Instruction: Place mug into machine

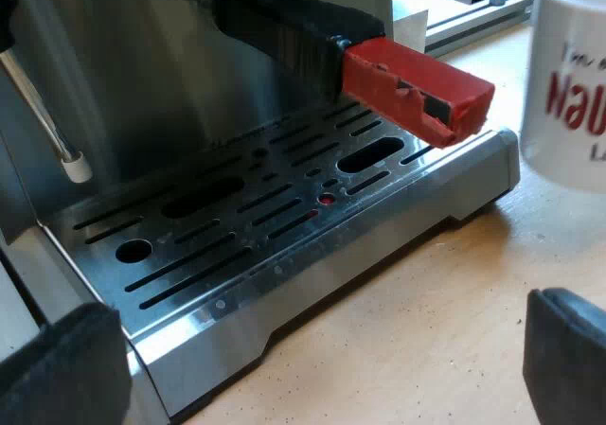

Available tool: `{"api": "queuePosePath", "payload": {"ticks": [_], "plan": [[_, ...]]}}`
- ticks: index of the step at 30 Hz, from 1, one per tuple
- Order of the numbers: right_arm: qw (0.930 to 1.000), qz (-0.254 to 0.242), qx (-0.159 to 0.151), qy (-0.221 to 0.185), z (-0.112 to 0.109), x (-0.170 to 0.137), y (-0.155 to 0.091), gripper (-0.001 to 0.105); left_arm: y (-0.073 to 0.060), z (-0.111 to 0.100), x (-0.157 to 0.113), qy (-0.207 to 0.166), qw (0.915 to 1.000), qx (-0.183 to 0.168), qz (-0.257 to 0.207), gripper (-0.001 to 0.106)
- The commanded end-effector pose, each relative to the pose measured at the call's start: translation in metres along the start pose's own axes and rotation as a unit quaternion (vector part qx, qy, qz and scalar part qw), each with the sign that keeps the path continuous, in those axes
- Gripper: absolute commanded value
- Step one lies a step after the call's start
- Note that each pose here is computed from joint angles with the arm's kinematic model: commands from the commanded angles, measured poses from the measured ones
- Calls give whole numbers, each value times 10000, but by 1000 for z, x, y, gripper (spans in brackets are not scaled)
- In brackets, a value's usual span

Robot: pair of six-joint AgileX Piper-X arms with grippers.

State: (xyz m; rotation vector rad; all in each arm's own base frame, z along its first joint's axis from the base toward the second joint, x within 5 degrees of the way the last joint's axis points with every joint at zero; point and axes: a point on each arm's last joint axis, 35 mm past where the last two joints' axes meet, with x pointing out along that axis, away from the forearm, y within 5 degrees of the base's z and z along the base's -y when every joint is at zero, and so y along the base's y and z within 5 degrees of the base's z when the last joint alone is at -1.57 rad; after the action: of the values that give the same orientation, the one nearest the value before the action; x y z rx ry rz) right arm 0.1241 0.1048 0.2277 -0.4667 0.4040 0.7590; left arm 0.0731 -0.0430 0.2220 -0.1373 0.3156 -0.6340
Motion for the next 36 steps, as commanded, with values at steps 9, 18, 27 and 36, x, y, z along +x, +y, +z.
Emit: {"api": "queuePosePath", "payload": {"ticks": [9,18,27,36], "plan": [[9959,-384,374,-729,26,48,16,0,0,2,0,-91,10000,14,13,85],[9954,-487,383,-736,37,84,19,0,0,2,0,-91,10000,14,13,85],[9955,-483,380,-718,50,121,21,0,0,2,0,-91,10000,14,13,85],[9958,-493,378,-668,59,154,22,0,0,2,0,-91,10000,14,13,85]]}}
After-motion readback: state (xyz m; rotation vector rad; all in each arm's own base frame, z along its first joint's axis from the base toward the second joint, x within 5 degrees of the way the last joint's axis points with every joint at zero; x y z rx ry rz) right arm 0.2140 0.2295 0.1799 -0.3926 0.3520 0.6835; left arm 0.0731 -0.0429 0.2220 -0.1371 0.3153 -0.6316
